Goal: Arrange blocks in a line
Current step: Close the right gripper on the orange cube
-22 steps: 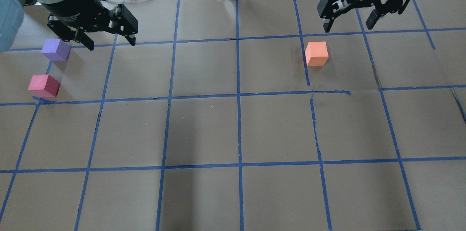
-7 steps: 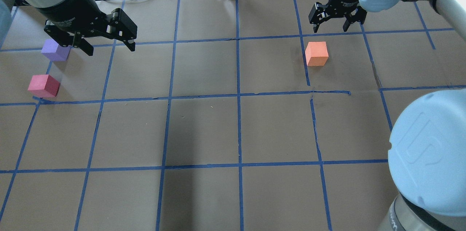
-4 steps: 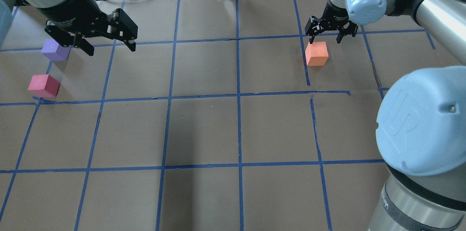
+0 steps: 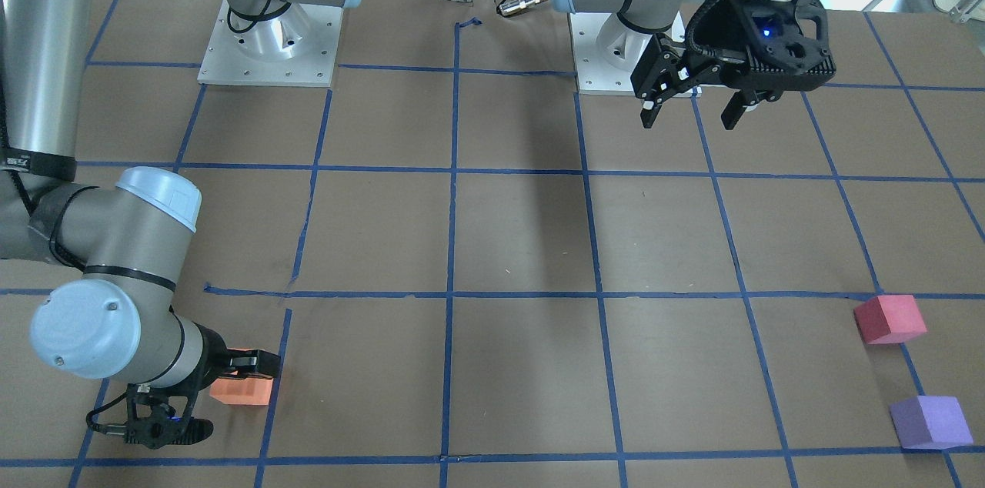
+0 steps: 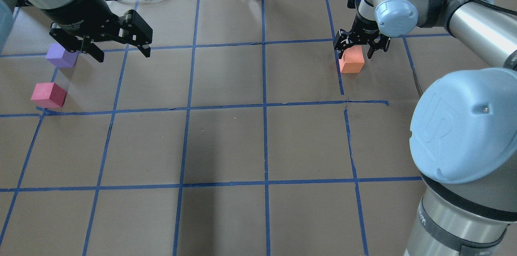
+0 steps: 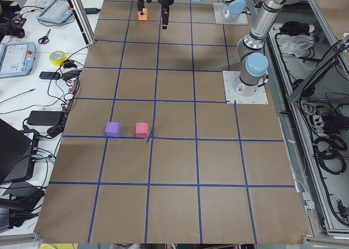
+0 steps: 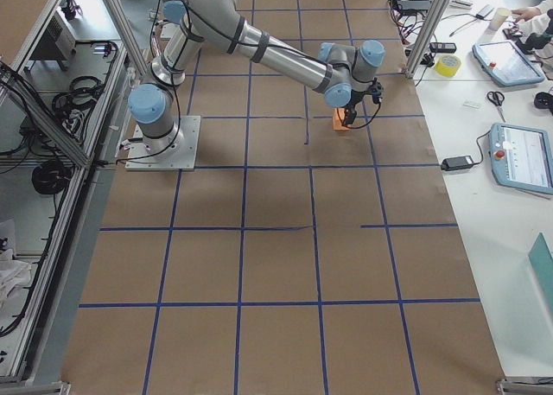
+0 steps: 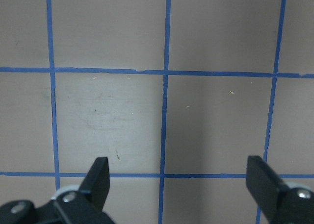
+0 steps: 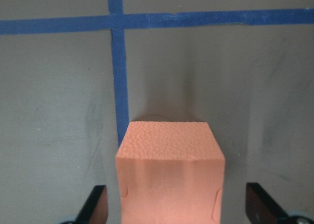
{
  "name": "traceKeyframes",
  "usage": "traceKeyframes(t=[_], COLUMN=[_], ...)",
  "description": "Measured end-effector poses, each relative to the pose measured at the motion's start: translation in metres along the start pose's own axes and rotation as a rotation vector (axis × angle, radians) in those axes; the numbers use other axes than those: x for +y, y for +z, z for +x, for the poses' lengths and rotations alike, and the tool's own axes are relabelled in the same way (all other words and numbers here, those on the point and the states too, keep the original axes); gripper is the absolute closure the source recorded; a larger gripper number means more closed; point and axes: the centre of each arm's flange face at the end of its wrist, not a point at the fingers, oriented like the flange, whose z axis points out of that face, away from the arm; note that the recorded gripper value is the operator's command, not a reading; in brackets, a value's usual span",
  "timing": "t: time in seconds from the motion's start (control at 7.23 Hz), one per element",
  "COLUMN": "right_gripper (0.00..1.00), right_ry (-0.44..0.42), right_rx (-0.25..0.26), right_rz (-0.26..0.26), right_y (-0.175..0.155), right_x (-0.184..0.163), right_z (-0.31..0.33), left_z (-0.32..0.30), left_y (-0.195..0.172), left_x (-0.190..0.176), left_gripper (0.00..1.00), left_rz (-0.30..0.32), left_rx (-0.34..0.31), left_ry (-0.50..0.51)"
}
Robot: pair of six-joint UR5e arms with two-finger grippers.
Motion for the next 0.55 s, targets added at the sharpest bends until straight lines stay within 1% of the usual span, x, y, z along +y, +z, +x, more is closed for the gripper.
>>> traceKeyframes(t=[0.14,0.28,0.42,0.55], right_gripper=[0.76,0.80,0.82,0.82], right_ry=[0.000,-0.002,-0.006,-0.014], right_rx=[-0.002,-0.003,-0.004,-0.004], right_rz=[0.017,0.035,0.045,0.054], right_y=[0.004,0.007,0.008,0.006], right_x=[-0.003,-0.006,-0.008,-0.008], right_z=[0.000,0.000,-0.002,-0.010], left_z=[0.000,0.000,0.000,0.000], left_y=[0.000,0.000,0.001,0.002], left_x=[0.000,0.000,0.000,0.001], left_gripper=[0.00,0.00,0.00,0.00], left_rz=[0.000,-0.001,-0.003,-0.005], left_rx=[0.000,0.000,0.000,0.000], left_ry=[0.000,-0.001,-0.001,-0.001])
